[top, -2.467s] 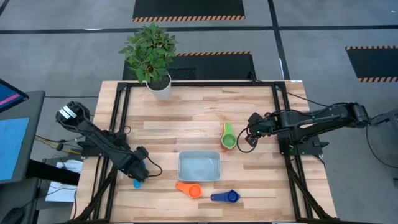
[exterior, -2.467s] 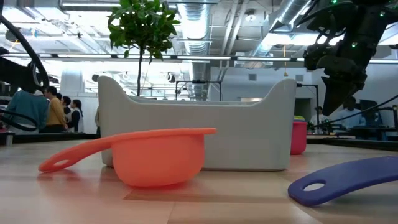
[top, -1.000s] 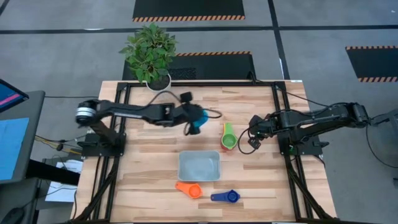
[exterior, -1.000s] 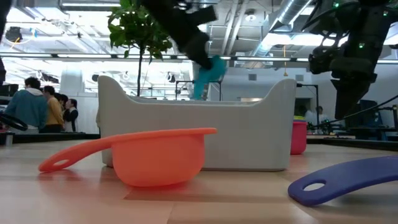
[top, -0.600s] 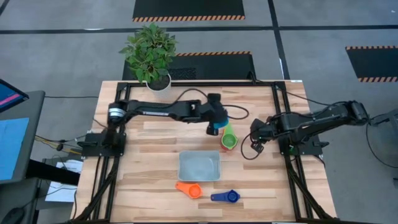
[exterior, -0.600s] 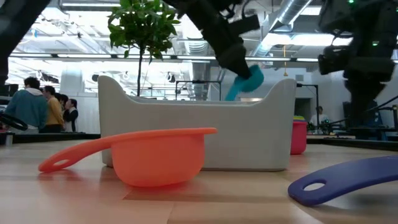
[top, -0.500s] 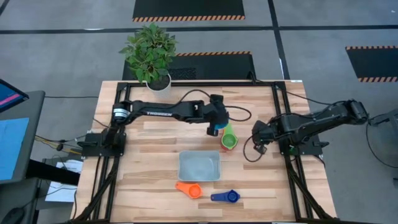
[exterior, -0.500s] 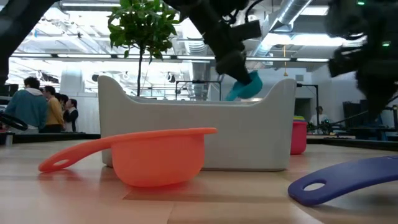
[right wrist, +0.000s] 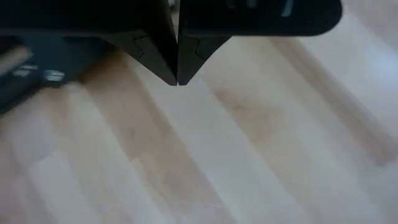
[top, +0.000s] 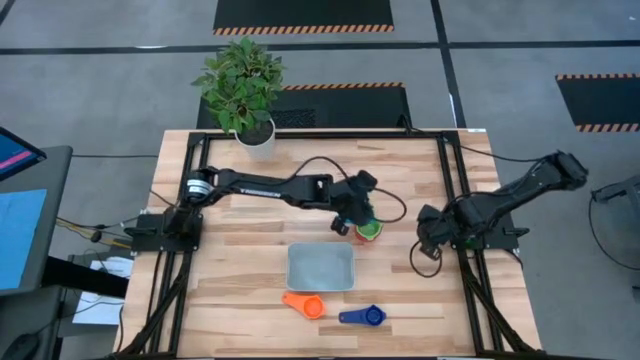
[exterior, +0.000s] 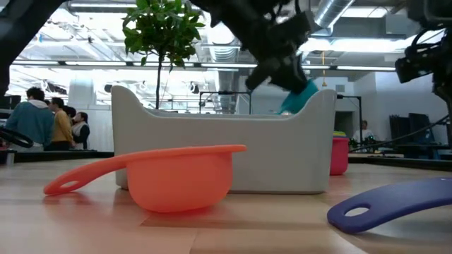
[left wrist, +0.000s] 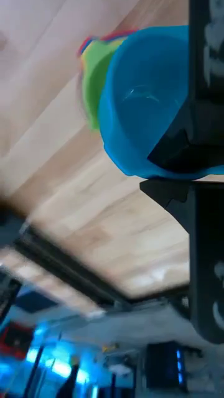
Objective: Nest measuring cups in basket
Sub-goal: Stack the light blue measuring cup on top of the light green measuring cup
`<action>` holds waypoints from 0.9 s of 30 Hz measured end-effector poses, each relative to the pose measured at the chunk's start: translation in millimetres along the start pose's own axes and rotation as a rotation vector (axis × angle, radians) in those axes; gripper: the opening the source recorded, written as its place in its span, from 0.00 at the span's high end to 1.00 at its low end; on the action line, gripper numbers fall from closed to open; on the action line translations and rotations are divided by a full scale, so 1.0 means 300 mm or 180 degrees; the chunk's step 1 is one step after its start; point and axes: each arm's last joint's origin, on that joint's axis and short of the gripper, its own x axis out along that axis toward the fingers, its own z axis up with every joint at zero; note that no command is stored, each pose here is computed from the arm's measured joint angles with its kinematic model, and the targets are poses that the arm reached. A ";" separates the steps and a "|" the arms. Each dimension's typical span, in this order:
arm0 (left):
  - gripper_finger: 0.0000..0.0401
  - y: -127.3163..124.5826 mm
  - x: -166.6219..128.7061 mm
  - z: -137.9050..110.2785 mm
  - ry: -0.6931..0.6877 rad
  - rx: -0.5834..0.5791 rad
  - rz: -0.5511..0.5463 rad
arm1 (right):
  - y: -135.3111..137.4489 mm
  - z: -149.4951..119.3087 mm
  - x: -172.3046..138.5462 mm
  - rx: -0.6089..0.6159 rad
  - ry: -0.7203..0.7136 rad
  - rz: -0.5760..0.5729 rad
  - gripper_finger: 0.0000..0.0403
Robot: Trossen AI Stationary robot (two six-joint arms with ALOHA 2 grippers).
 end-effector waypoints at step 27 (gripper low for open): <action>1.00 -0.077 0.127 -0.002 -0.0175 0.0171 -0.0178 | 0.029 -0.017 -0.005 -0.0058 -0.0084 0.0159 0.93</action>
